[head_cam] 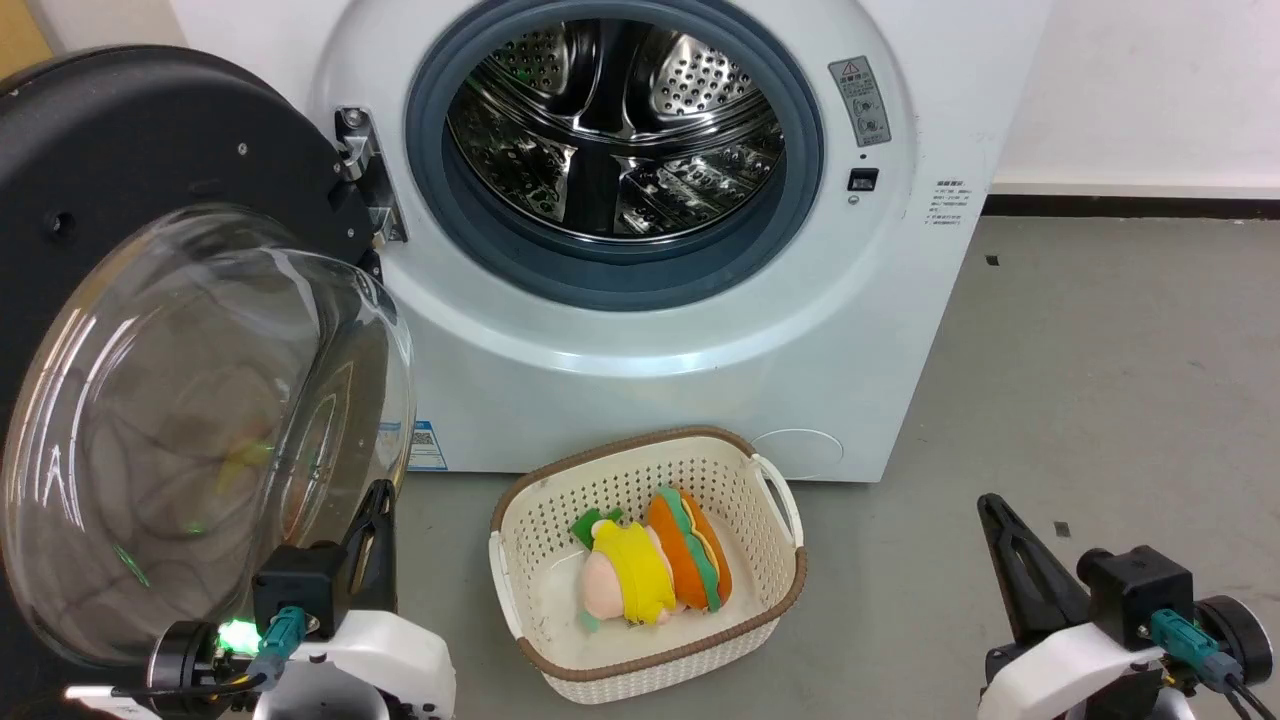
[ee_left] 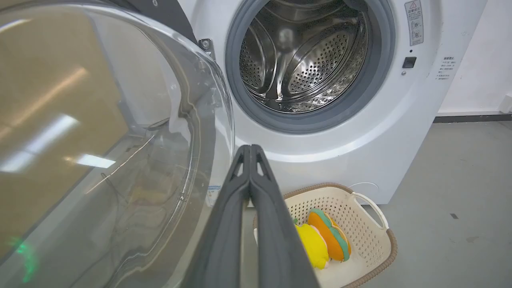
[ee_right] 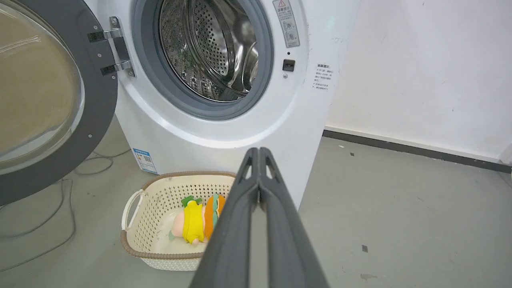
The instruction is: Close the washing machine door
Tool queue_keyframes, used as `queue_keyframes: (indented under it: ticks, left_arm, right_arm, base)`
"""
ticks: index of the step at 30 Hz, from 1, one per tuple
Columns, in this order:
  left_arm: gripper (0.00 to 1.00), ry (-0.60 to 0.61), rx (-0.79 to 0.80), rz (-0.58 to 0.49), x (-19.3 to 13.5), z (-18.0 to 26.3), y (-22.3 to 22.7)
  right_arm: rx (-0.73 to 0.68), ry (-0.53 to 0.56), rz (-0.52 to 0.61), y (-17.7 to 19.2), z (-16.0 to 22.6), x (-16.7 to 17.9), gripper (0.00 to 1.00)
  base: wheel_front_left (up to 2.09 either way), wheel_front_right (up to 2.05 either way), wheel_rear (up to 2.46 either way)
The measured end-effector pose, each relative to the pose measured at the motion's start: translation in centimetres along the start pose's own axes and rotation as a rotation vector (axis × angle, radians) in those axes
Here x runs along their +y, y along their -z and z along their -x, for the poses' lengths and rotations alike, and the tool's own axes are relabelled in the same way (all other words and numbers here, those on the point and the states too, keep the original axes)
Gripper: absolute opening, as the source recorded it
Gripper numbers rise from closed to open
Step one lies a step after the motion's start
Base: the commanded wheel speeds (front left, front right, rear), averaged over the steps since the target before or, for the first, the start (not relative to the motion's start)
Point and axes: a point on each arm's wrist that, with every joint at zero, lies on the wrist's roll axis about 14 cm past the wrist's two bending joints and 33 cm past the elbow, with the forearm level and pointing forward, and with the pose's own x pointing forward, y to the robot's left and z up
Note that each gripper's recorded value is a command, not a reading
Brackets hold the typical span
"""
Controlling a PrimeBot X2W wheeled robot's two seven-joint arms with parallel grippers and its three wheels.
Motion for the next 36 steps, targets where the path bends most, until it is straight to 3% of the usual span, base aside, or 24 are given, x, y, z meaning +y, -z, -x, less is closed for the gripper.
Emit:
queue_keyframes:
  ticks: [6,7,30,31,32,36]
  left_arm:
    - [0.0,0.001,0.0,0.0,0.0,0.0,0.0]
    - [1.0,0.0,0.0,0.0,0.0,0.0,0.0]
    - [1.0,-0.029,-0.043,0.009,0.4,0.1,-0.7]
    - [0.44,-0.031,-0.048,0.009,0.5,0.1,-0.9]
    - [0.03,-0.034,-0.054,0.009,0.6,0.1,-1.0]
    - [0.0,-0.048,-0.085,0.008,1.0,0.1,-1.9]
  right_arm:
    - [0.0,0.0,0.0,0.0,0.0,0.0,0.0]
    - [0.0,0.0,0.0,0.0,0.0,0.0,1.0]
    - [-0.041,0.006,-0.082,-0.4,-0.3,-0.3,1.0]
    - [-0.041,0.005,-0.083,-0.4,-0.3,-0.2,1.0]
    - [-0.043,0.003,-0.084,-0.5,-0.4,-0.2,1.0]
    - [-0.052,-0.004,-0.095,-0.6,-0.6,0.0,1.0]
  base:
    - [0.0,0.0,0.0]
    - [0.0,0.0,0.0]
    - [0.0,0.0,0.0]
    - [0.0,0.0,0.0]
    - [0.0,0.0,0.0]
    - [0.0,0.0,0.0]
